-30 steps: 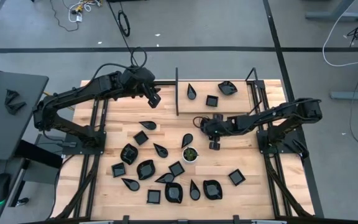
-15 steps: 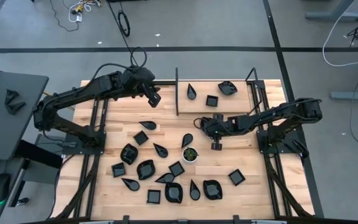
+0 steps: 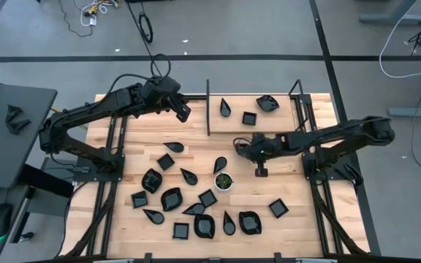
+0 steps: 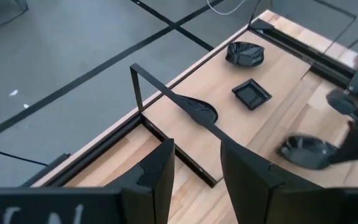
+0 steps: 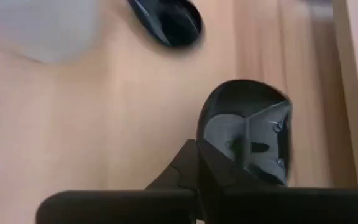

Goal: Pick & Place Mini shaped plates
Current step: Stack the leaf shaped plate on top of the leaf shaped plate on the shelf

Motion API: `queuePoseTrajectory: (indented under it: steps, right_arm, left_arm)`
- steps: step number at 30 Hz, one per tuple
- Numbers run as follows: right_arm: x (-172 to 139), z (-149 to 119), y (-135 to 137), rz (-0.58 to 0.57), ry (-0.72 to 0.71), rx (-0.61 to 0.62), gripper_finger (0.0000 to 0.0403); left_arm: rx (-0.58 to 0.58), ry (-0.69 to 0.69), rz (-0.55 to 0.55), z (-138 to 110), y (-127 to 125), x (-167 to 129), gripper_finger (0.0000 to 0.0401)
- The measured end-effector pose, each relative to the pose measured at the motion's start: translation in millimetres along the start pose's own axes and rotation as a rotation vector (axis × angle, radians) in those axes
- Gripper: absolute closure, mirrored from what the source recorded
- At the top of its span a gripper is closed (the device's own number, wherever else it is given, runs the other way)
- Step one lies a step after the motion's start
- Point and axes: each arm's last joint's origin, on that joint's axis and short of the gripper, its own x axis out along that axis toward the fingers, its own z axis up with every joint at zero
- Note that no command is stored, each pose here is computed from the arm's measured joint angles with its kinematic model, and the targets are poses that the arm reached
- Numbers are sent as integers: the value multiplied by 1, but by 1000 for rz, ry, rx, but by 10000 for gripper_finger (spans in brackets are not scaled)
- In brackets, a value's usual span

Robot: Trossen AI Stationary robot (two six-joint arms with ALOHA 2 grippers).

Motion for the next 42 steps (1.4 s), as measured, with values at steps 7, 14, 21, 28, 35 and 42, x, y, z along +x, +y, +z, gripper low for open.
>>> queuePoseTrajectory:
  steps: [7,14,21,28,35,42]
  right_arm:
    - [-68,21,-18,9,-205,-69,402]
    - [-104,36,-70,-166,-18,-108,402]
    - [-90,8,-130,-255,290,-334,402]
    - [-77,-18,-167,-206,455,-443,401]
    - [-61,-25,-181,-165,496,-504,400]
    - [-54,-33,-188,-135,526,-497,398]
  left_arm:
    - [3,-8,17,0,0,0,266]
    - [30,-73,5,7,-1,0,266]
    - [20,-103,5,10,-2,0,266]
    - [21,-103,8,10,-2,0,266]
    - [21,-102,9,10,-2,0,266]
    - [21,-102,9,10,-2,0,266]
